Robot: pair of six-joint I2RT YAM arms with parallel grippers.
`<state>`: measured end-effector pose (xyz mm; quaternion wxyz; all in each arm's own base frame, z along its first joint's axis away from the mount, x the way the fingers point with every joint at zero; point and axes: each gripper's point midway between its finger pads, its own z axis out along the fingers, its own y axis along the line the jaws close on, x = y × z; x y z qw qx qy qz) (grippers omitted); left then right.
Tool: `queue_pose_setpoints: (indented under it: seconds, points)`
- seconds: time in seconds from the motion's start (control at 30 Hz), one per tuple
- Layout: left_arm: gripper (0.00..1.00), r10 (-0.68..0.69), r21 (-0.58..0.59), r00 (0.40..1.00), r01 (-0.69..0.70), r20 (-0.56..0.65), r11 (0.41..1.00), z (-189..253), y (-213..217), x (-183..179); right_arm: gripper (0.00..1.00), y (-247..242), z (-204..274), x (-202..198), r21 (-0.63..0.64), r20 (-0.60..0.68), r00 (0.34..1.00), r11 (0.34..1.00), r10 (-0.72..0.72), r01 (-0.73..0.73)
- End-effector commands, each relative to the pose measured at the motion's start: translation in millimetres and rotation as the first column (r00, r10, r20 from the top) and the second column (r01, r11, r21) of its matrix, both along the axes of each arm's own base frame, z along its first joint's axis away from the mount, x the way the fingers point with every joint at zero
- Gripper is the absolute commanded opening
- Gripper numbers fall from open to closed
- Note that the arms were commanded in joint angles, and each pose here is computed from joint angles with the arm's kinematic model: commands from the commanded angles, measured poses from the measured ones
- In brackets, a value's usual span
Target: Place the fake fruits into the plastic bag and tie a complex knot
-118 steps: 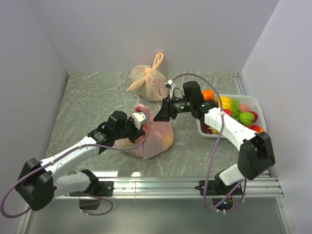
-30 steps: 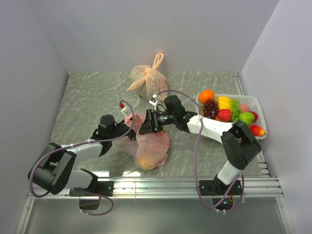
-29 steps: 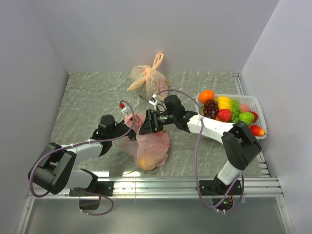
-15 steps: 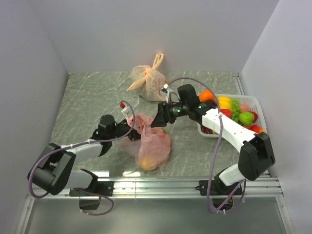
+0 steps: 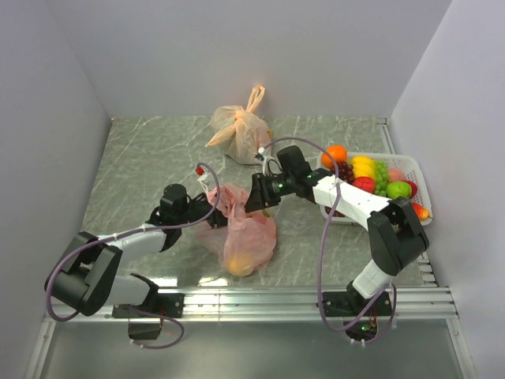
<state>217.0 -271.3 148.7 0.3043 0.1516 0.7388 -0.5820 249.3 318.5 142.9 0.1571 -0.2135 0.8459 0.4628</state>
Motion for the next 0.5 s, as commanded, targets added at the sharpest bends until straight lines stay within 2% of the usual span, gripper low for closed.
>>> queue_pose_setpoints:
  seconds: [0.0, 0.17, 0.47]
  points:
    - [0.0, -0.033, -0.008, 0.998, 0.033, 0.061, 0.999, 12.6, -4.4, 2.5, 0.51, 21.1, 28.6, -11.5, 0.128, 0.045, 0.995, 0.988, 0.086, -0.091]
    - [0.0, -0.041, -0.025, 0.997, 0.043, 0.072, 0.999, 15.6, -5.3, 1.5, 0.74, 22.9, 38.5, -26.2, 0.187, 0.045, 0.989, 0.971, 0.139, -0.146]
    - [0.0, -0.087, -0.136, 0.992, 0.099, 0.094, 0.986, 36.1, -12.0, -8.8, 0.82, 52.9, 40.3, -42.6, 0.19, 0.037, 0.977, 0.958, 0.212, -0.215]
